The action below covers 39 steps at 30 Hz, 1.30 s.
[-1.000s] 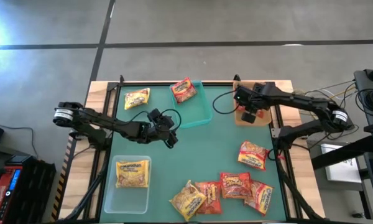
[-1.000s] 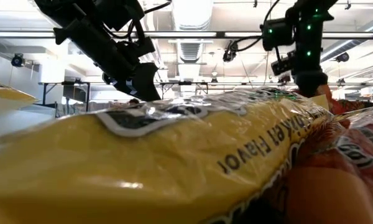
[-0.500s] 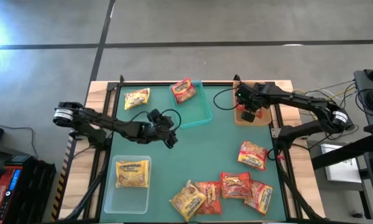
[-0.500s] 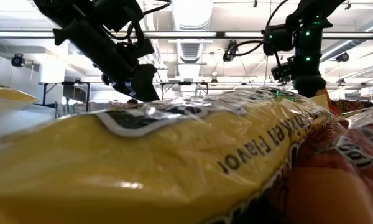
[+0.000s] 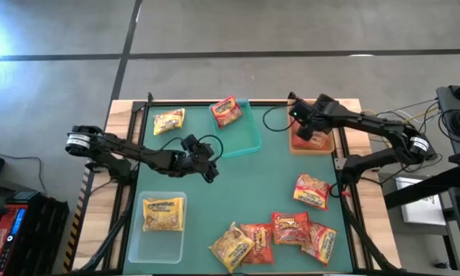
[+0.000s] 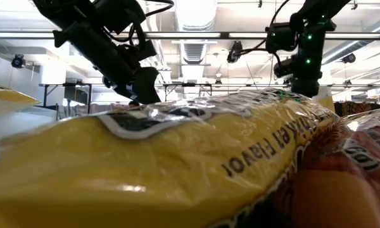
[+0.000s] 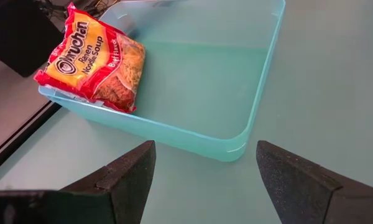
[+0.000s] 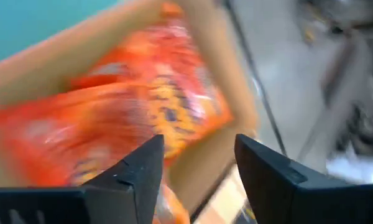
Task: Sort Maruchan noodles
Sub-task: Put the middle right red noodle pack into the green bin
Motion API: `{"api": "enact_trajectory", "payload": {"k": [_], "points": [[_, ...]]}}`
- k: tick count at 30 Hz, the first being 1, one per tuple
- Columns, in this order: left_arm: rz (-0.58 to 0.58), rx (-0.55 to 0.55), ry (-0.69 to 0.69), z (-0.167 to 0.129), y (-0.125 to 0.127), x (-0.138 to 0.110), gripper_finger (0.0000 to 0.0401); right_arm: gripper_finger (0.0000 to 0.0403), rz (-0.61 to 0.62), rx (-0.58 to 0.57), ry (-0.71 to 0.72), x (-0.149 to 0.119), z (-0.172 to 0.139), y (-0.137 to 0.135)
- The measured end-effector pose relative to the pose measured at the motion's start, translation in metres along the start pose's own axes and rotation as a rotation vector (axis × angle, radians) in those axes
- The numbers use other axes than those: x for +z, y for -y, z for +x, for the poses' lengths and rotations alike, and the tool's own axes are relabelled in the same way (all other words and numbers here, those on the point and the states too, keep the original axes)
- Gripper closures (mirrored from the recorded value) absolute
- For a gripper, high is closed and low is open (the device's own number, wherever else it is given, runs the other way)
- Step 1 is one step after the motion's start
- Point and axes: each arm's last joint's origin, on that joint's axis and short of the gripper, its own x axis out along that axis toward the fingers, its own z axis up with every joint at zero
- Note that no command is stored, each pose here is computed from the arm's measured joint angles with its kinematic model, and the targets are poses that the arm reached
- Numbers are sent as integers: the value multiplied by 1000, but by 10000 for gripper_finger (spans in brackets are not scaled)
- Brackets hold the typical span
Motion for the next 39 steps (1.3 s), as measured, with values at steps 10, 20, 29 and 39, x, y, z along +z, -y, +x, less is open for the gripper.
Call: {"api": "enact_trajectory", "payload": {"k": [10, 20, 29, 39], "points": [[-4, 7, -3, 1, -2, 0, 139, 227, 419, 504, 27, 15, -24, 1], [-1, 6, -2, 2, -2, 0, 139, 253, 348, 949, -19, 9, -63, -77], [0, 6, -2, 2, -2, 0, 139, 257, 319, 989, -195, -29, -107, -130], [-9, 6, -4, 2, -3, 0, 139, 261, 371, 750, -450, -75, -121, -140]]}}
